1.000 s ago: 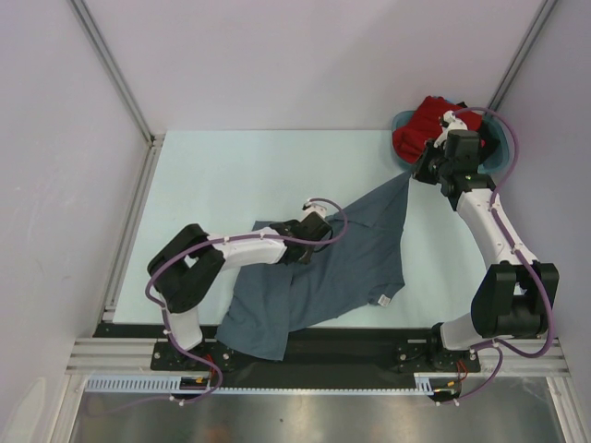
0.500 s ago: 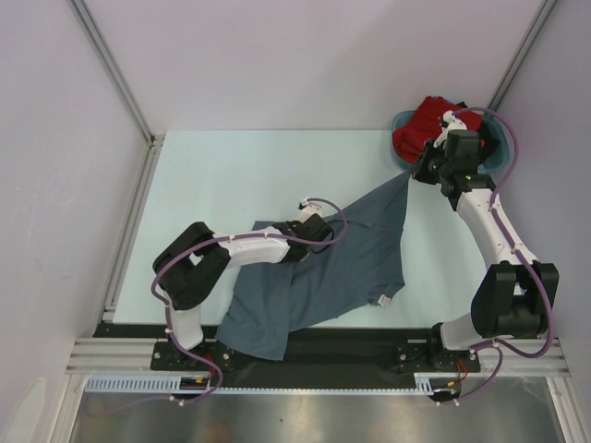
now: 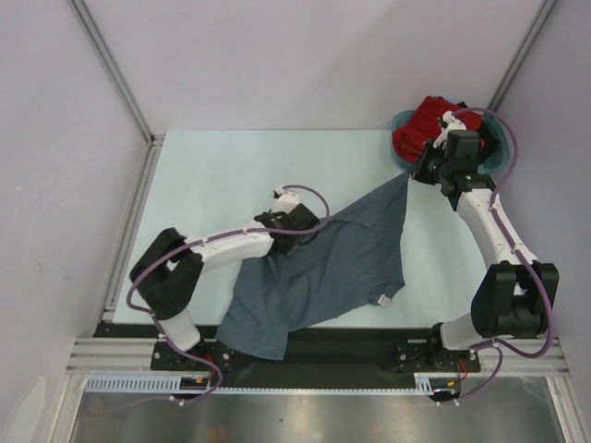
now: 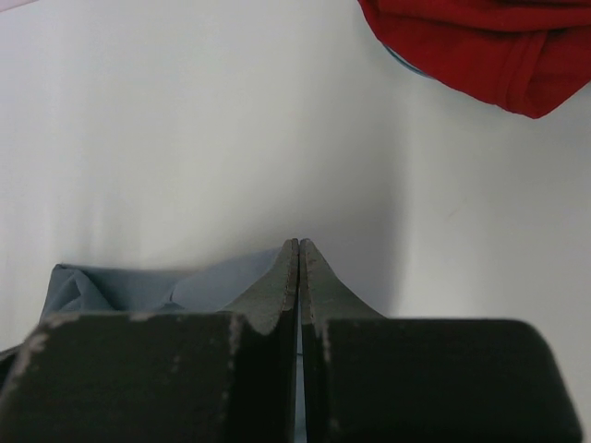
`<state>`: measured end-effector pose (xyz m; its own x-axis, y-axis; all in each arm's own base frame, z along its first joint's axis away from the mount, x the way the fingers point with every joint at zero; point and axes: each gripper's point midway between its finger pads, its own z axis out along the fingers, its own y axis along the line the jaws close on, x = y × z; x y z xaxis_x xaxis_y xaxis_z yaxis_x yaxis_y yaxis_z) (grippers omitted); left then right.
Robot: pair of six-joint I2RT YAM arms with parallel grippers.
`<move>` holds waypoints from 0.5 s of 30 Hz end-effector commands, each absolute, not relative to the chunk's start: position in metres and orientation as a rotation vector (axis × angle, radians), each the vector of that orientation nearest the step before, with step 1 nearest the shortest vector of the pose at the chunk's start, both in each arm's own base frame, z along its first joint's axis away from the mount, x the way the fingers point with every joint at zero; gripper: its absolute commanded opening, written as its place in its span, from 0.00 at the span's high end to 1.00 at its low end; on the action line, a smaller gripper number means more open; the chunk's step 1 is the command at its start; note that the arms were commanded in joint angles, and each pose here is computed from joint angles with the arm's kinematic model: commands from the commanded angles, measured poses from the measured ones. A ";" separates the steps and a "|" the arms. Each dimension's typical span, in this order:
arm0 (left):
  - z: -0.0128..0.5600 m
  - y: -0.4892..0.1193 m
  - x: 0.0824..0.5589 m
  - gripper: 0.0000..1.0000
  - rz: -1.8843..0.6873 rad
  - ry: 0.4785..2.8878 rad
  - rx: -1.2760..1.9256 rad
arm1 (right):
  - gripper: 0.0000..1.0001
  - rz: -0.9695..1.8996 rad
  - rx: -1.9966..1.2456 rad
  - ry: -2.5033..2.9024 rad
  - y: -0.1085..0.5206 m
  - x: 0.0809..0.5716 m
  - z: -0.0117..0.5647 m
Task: Fold and stack the t-shirts
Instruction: Flatten the tshirt out
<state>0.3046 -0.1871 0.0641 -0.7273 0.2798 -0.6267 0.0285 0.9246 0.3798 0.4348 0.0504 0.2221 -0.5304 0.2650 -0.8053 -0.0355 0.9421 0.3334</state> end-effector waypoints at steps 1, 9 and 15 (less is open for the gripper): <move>0.103 -0.140 0.315 1.00 0.440 2.283 -0.096 | 1.00 0.395 0.135 2.035 0.051 0.438 0.247; 0.121 -0.067 0.318 1.00 0.273 2.211 -0.521 | 1.00 0.410 0.127 2.028 0.054 0.439 0.249; 0.143 -0.015 0.308 1.00 0.200 2.064 -0.805 | 1.00 0.417 0.124 2.033 0.055 0.439 0.249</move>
<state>0.3041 -0.0210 0.1215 -0.5301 -0.3489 -0.7728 -0.5560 0.8312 0.0061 0.4337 0.0546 0.2226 -0.5365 0.2639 -0.8016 -0.0552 0.9368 0.3454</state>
